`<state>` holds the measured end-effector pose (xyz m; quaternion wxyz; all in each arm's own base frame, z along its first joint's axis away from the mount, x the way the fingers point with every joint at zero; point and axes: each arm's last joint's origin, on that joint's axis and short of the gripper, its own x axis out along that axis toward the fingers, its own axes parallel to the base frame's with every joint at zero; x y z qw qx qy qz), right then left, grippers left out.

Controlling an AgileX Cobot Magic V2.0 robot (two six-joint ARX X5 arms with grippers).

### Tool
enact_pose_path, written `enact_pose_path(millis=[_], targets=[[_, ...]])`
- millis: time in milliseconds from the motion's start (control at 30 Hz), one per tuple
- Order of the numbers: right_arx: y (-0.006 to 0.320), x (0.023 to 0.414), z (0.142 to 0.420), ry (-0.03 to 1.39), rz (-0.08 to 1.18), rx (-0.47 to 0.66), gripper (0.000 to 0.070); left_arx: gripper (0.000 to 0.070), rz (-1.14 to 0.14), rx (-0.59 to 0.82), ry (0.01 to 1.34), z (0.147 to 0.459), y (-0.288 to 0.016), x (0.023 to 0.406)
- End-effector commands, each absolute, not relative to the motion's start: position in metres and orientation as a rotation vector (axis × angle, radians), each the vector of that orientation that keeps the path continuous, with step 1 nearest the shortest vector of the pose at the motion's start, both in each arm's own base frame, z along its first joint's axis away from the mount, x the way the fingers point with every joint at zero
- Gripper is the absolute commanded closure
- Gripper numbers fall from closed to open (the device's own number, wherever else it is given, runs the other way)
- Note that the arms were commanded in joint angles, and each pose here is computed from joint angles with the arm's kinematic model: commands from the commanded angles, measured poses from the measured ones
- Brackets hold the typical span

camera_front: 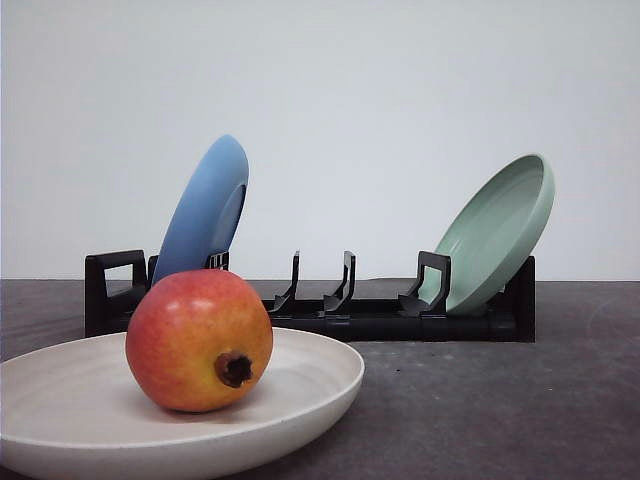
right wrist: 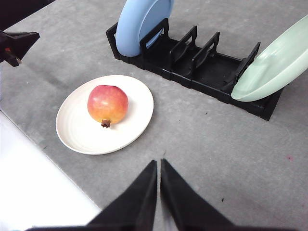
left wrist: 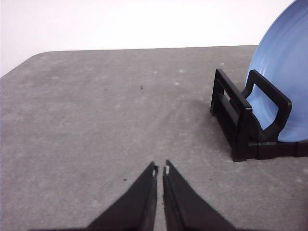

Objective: Place pomegranate in white plate

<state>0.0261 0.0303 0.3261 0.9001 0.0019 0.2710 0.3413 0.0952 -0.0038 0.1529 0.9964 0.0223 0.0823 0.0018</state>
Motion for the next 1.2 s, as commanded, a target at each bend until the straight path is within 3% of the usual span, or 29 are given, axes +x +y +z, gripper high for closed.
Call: enact_pose_path(millis=[0,567,733,867,1033,1167], targets=[[0.030,0.025,0.329,0.547,0.719,0.018,0.0696,0.0700,0.000,0.052,0.178,0.149,-0.004,0.096],[0.027,0.026,0.329,0.544,0.672,0.044,0.0696,0.0700,0.000,0.051,0.178,0.149,-0.004,0.096],[0.021,0.028,0.330,0.514,0.528,0.075,0.0696,0.0700,0.000,0.051,0.178,0.149,-0.004,0.096],[0.016,0.032,0.329,0.469,0.367,0.012,0.0696,0.0700,0.000,0.052,0.178,0.149,-0.004,0.096],[0.013,0.051,0.326,0.302,0.153,-0.086,0.0696,0.0700,0.000,0.051,0.178,0.149,-0.004,0.096],[0.010,0.072,0.302,0.164,0.060,-0.109,0.0696,0.0700,0.000,0.051,0.178,0.149,-0.004,0.096]])
